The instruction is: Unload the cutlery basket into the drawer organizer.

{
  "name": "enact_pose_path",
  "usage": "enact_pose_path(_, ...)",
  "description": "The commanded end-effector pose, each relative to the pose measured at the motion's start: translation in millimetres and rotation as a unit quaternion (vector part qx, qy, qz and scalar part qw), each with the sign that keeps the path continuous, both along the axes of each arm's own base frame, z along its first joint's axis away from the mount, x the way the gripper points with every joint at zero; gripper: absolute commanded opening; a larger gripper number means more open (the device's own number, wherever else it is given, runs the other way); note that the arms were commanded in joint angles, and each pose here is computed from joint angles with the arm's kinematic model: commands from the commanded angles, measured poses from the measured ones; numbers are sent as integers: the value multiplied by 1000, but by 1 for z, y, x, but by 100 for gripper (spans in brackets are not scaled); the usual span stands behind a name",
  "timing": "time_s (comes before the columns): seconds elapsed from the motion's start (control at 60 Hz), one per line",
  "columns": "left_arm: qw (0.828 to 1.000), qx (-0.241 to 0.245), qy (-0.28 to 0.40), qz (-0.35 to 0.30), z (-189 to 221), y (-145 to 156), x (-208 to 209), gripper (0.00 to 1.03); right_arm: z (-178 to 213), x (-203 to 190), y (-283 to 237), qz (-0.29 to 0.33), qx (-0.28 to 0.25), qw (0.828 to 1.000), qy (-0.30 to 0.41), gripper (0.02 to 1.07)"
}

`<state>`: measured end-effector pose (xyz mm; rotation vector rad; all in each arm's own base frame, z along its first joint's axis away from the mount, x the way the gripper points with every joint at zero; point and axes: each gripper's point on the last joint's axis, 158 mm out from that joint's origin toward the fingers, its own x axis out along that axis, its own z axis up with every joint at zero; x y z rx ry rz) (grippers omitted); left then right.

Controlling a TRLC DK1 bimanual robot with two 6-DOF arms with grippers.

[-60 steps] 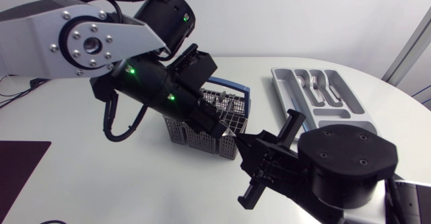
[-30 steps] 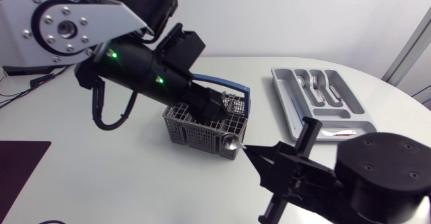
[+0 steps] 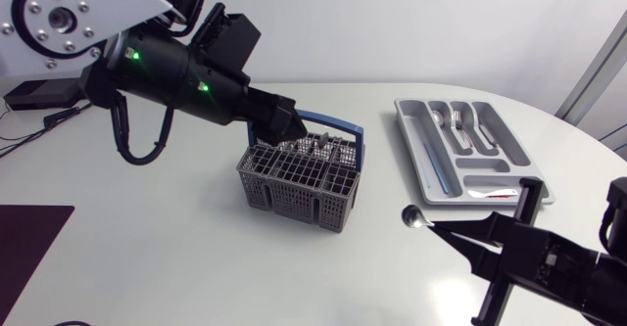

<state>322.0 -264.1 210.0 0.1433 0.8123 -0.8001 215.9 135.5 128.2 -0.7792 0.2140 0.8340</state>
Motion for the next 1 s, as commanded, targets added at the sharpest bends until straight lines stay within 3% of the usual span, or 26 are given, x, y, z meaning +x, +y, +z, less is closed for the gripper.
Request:
enact_pose_path(0.0,1000,-5,-10,5,6,4,1,98,-27,9,-23,-10,-24,999,28,8)
enact_pose_path(0.433,1000,3,-24,18,10,17,2,98,-50,95,-118,-61,-9,994,88,8)
enact_pose_path(0.65,999,5,-29,23,10,24,3,99,-65,137,-176,-54,-48,991,114,8)
enact_pose_path(0.983,999,8,-34,37,11,37,8,99,-98,157,-230,4,-143,978,154,8)
